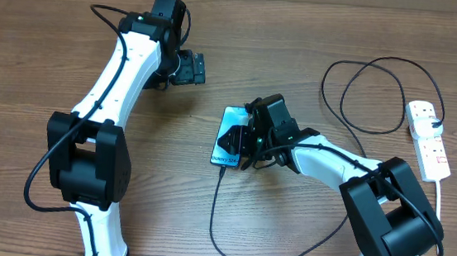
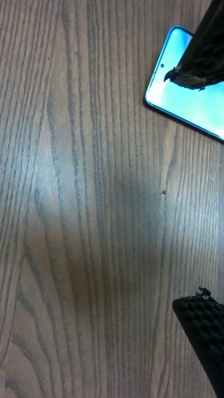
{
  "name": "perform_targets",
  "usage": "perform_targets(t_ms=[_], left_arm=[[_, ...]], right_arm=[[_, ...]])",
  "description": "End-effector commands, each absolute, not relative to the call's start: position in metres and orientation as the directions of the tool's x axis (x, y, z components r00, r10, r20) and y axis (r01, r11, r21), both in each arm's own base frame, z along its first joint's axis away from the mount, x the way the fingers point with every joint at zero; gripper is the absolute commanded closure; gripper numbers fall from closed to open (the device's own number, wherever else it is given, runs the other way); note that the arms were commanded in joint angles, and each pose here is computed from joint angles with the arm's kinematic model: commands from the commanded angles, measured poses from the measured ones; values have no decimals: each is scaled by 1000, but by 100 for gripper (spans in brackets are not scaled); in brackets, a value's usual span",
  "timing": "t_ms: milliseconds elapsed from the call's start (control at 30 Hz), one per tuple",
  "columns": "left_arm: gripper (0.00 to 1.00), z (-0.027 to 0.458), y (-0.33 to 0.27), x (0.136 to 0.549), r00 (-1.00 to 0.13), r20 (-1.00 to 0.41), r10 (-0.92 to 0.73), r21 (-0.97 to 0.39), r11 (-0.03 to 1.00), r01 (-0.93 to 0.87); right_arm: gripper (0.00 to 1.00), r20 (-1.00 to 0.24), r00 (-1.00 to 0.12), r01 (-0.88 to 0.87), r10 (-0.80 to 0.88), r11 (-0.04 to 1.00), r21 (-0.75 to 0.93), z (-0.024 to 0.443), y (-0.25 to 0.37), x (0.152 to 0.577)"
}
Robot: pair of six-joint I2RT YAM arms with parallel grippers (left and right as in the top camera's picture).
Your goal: Plug charger to phone and switch on socket
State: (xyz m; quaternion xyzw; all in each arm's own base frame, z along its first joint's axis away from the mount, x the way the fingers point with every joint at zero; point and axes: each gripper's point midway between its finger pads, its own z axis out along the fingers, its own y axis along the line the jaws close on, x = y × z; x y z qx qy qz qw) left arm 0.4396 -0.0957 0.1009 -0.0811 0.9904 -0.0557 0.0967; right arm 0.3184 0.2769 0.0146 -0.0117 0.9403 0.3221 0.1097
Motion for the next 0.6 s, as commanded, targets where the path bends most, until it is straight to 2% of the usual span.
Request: perform_targets(t_ms=[0, 233, 567], left_arm=[[0, 105, -91, 441, -966, -199, -166, -112, 983, -146], [0, 105, -91, 441, -966, -199, -166, -112, 983, -145], [0, 105, -91, 441, -966, -199, -166, -112, 983, -145]], right_arm=[[38, -273, -958, -73, 88, 846, 528, 8, 263, 334], [32, -308, -945, -66, 106, 864, 500, 8, 257, 342], [26, -296, -949, -56, 105, 871, 488, 5, 254, 339]])
